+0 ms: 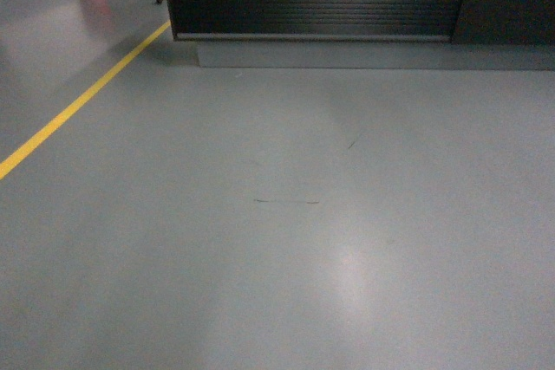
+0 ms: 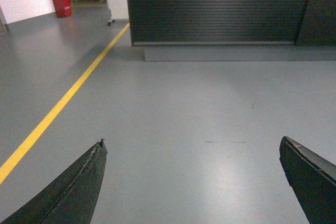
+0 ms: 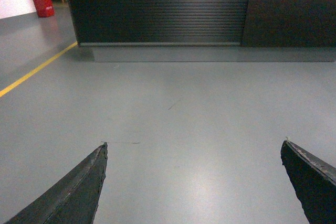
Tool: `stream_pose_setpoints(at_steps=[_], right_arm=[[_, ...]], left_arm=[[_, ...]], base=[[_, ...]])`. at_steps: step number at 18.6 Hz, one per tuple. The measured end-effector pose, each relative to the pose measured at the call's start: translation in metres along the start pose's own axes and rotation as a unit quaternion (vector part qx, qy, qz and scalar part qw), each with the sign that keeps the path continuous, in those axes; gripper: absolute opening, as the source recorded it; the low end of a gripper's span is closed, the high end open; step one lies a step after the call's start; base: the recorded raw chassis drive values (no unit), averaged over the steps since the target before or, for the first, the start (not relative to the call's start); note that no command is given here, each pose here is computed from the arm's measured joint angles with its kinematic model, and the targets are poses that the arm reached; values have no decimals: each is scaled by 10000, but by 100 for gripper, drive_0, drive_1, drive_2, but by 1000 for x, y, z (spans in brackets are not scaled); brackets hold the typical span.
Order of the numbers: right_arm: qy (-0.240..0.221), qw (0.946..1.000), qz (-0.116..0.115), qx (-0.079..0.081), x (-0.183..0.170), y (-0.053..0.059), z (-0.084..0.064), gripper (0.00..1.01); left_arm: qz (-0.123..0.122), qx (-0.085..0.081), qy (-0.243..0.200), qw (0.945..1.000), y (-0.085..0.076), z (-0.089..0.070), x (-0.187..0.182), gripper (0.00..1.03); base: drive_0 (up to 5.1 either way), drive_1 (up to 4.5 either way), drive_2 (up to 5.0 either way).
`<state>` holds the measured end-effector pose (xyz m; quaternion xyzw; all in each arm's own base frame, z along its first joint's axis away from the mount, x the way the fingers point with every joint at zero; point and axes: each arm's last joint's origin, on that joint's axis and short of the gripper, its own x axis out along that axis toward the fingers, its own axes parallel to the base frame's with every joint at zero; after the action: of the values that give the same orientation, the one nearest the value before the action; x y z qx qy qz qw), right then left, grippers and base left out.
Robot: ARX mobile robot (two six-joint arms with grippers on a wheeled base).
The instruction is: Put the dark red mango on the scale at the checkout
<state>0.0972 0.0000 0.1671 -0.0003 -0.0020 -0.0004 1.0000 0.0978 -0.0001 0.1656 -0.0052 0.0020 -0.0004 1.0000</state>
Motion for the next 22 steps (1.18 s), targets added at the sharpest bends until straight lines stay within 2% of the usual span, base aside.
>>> stream_pose_setpoints(at_steps=[22], right_arm=[[2,10000,0,0,0,0,0,98]], left_arm=[[0,2,0,10000,0,0,0,98]], base=[[0,0,0]])
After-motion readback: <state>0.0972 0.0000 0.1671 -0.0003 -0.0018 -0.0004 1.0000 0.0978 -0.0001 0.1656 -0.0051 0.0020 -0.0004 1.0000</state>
